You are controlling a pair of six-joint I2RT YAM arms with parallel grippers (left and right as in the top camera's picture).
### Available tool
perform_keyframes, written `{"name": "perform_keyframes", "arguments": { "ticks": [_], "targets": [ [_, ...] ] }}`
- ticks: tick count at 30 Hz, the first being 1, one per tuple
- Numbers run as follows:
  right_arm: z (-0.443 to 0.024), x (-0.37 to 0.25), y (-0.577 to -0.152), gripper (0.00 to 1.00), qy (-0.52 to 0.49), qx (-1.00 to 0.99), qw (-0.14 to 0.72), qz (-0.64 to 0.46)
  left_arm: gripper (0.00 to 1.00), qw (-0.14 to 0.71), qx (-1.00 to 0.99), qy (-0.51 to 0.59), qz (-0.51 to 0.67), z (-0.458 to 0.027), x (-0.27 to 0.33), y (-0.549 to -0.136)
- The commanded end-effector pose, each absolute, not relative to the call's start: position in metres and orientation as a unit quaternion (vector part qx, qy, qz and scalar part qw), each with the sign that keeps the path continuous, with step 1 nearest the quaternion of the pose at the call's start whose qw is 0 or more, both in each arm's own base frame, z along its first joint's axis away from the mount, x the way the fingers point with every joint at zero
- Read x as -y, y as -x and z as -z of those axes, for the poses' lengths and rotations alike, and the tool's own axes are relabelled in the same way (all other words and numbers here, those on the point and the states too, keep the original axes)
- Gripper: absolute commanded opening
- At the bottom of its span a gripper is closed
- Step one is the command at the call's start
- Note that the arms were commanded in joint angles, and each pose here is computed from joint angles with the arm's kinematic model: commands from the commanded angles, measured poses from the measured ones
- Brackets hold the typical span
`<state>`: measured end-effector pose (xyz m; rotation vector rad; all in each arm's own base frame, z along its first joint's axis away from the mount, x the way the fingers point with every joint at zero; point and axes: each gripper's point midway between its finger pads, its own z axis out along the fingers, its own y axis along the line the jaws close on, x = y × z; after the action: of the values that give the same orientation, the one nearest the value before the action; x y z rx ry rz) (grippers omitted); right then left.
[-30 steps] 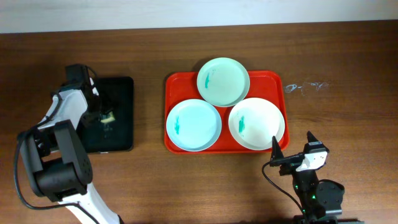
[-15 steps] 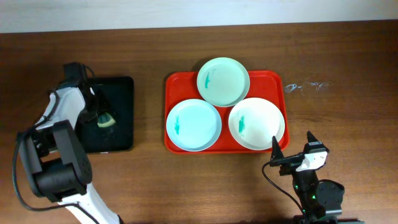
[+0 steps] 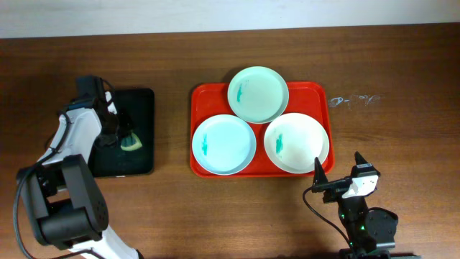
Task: Clean dirty plates on tray and stack at the side
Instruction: 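Grasp the sponge with the left gripper and carry it to the blue plate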
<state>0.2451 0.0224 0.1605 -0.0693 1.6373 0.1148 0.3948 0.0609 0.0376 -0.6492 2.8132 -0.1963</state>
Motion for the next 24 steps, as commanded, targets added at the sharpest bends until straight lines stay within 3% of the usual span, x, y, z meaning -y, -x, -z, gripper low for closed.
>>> {"name": "perform_keyframes", "arguments": {
  "ticks": [1,4,8,11,16,23,24],
  "targets": [
    [-0.157,-0.023,-0.245,0.99,0.028,-0.732,0.679,-0.053,0.0,0.214,-0.958,0.153,0.115,-0.122,-0.045,-0.422],
    [-0.157,-0.023,-0.245,0.99,0.028,-0.732,0.679,-0.053,0.0,0.315,-0.921,0.083,0.215,-0.23,0.004,-0.42],
    [-0.157,-0.023,-0.245,0.99,0.028,-0.732,0.679,-0.053,0.0,0.325,-0.909,-0.02,0.259,-0.268,0.088,-0.389],
    [-0.157,-0.023,-0.245,0.99,0.028,-0.732,0.679,-0.053,0.0,0.265,-0.929,-0.095,0.24,-0.227,0.166,-0.37],
    [-0.157,-0.023,-0.245,0.98,0.028,-0.732,0.679,-0.053,0.0,0.165,-0.98,-0.029,0.11,-0.109,0.219,-0.364],
    [-0.157,-0.023,-0.245,0.99,0.028,-0.732,0.679,-0.053,0.0,0.073,-0.992,-0.014,0.103,-0.031,0.237,-0.353],
    [-0.157,-0.023,-0.245,0.98,0.028,-0.732,0.679,-0.053,0.07,0.073,-0.992,-0.014,0.102,-0.031,0.236,-0.353]
  ]
}}
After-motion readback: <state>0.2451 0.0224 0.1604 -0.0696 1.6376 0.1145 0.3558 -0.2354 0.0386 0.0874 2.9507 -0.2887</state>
